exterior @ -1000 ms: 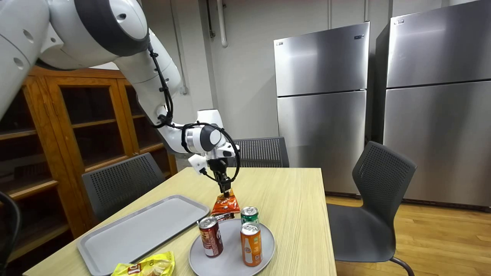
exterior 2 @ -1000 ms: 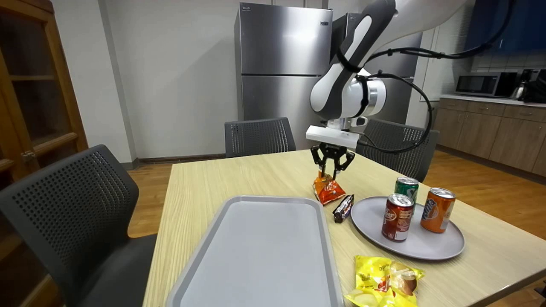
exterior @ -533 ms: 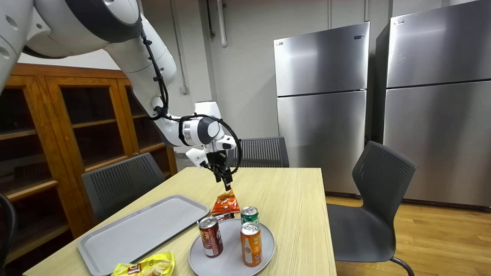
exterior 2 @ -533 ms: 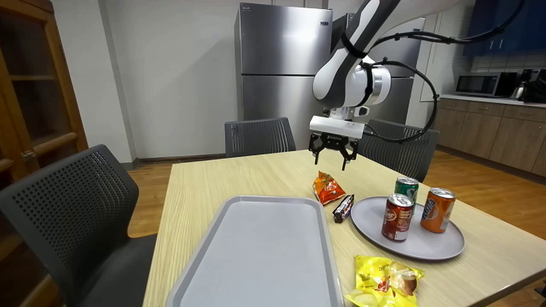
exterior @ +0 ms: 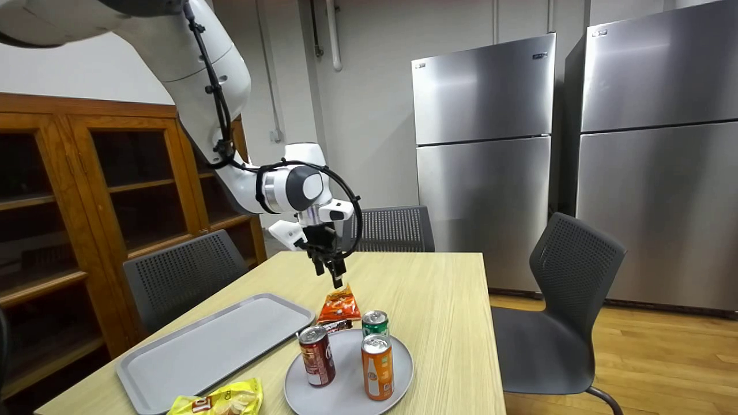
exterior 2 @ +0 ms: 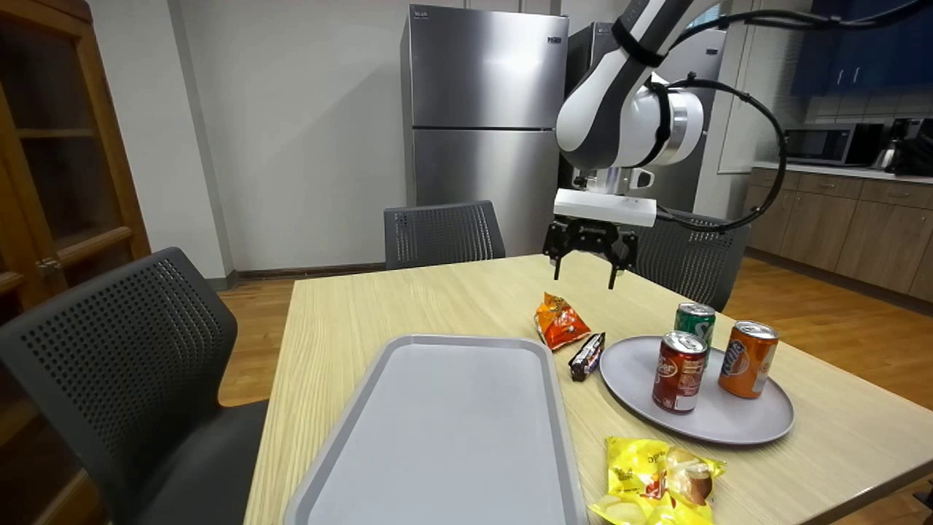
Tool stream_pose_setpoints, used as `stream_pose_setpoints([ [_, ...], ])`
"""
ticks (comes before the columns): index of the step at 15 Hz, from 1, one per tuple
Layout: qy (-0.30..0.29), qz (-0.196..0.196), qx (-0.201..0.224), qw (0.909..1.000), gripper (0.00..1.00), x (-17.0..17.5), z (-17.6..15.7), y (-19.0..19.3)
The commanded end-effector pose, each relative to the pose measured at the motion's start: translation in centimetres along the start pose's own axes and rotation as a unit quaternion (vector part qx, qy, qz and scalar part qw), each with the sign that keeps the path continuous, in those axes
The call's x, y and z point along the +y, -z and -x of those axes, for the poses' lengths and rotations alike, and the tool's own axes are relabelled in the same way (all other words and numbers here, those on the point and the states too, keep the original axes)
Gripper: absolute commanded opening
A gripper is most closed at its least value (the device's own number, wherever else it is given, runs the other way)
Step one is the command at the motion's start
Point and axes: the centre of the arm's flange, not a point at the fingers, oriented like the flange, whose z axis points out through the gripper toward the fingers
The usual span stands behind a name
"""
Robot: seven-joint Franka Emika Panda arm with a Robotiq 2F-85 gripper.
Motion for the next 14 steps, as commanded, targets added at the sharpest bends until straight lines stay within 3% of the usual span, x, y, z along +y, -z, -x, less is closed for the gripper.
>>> stream_pose_setpoints([
  [1, 0.023, 0.007, -0.005, 0.9997, 1.00, 3.2, 3.0, 2.6],
  [14, 0.099, 0.061, -0.024, 0.9930, 1.00, 10.2, 9.3, 3.6],
])
